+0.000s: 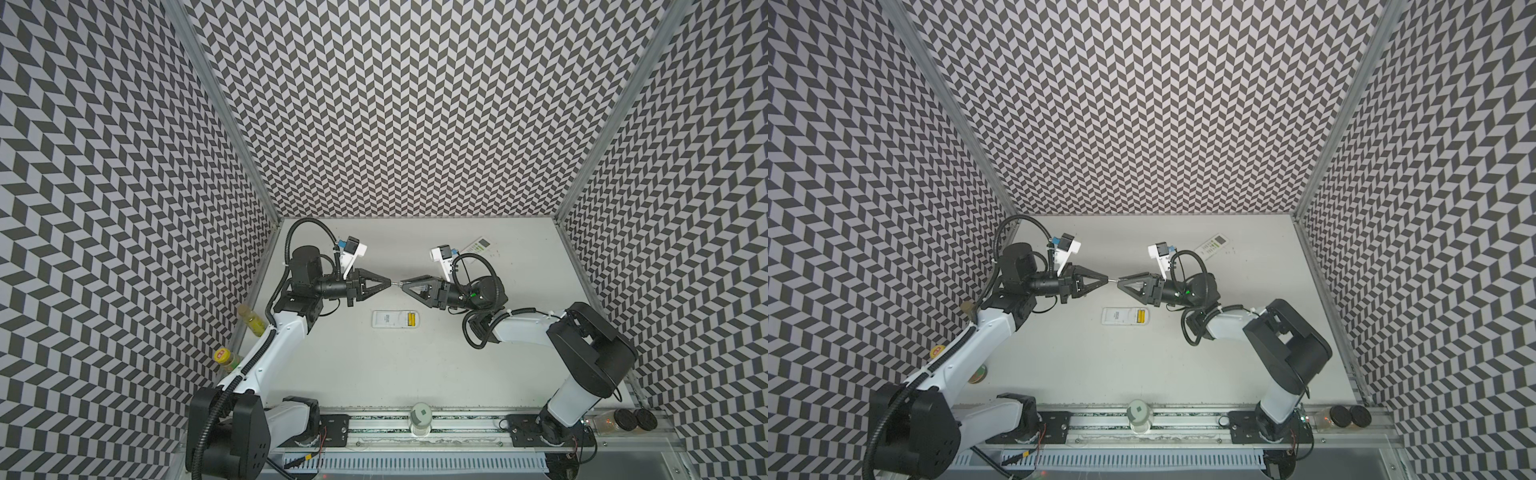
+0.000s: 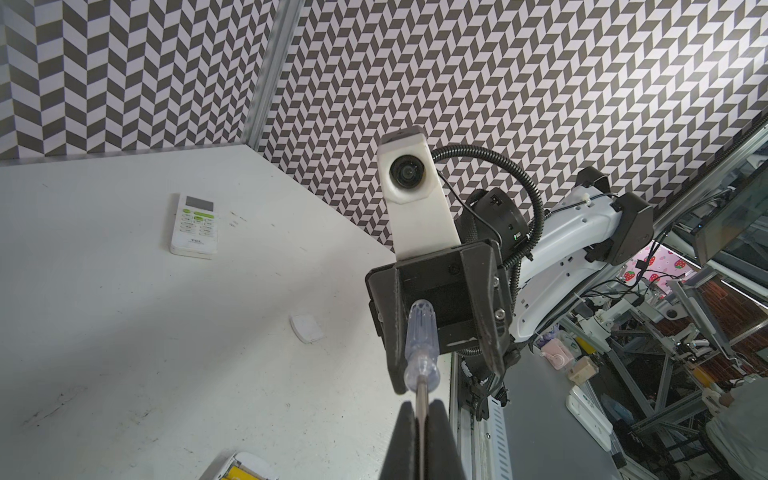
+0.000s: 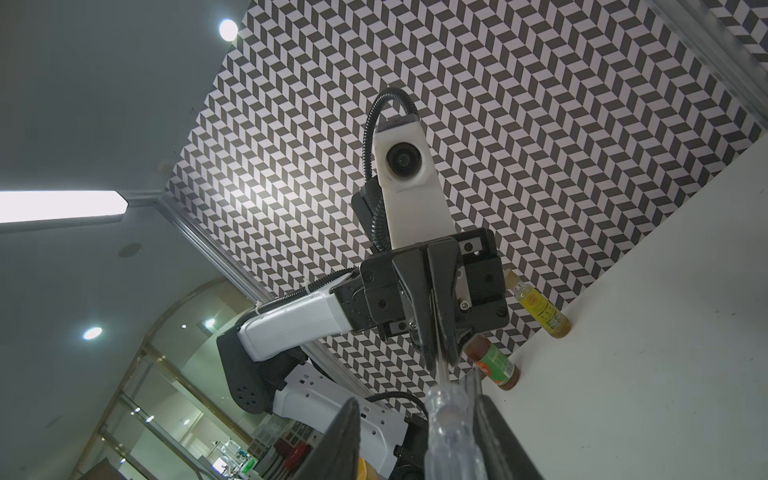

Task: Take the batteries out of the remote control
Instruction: 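Reach the right gripper to the screwdriver handle and close on it, then open the left gripper off the screwdriver while the right gripper holds it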

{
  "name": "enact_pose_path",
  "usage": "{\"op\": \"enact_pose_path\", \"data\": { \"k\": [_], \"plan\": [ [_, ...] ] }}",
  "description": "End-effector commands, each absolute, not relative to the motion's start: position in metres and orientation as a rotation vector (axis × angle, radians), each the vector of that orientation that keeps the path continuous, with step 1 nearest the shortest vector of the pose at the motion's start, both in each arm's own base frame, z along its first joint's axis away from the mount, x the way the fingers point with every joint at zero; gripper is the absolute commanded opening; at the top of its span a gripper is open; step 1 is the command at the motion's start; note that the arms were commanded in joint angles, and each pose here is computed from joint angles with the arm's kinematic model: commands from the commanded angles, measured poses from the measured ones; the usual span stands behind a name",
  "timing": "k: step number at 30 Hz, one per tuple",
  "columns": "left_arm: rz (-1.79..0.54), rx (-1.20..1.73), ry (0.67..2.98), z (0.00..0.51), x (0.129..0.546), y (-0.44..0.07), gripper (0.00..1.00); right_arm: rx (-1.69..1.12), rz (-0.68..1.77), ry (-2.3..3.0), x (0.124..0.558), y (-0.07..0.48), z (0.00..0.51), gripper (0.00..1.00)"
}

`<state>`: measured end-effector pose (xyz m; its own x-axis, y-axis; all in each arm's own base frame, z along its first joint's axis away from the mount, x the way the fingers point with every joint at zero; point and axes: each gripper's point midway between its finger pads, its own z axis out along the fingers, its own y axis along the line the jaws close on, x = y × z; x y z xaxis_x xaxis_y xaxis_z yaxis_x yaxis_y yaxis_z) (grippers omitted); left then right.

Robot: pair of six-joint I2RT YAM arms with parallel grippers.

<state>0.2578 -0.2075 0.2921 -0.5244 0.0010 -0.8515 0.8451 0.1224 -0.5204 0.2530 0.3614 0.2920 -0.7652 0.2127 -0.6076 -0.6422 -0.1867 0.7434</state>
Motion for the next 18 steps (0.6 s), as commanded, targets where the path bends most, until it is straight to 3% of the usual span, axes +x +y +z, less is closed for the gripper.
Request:
{"op": "enact_pose_path", "data": {
  "k": [1, 7, 11, 13, 18],
  "plan": [
    [-1.482, 0.872, 1.641, 0.298, 0.252, -0.209, 0.00, -0.535, 1.977, 1.512, 0.256, 0.364, 0.295, 0.40],
    [-1.482, 0.871, 1.642, 0.298, 0.252, -0.209, 0.00, -0.547, 1.952, 1.531, 0.259, 0.366, 0.294, 0.28],
    [-1.477, 0.867, 1.644, 0.298, 0.253, -0.209, 0.00, -0.549, 1.934, 1.544, 0.260, 0.366, 0.292, 0.10],
    [-1.473, 0.862, 1.646, 0.298, 0.254, -0.209, 0.09, -0.543, 1.926, 1.545, 0.261, 0.364, 0.292, 0.07],
    [-1.444, 0.858, 1.652, 0.299, 0.258, -0.207, 0.47, -0.525, 1.881, 1.557, 0.266, 0.352, 0.290, 0.04]
  ]
}}
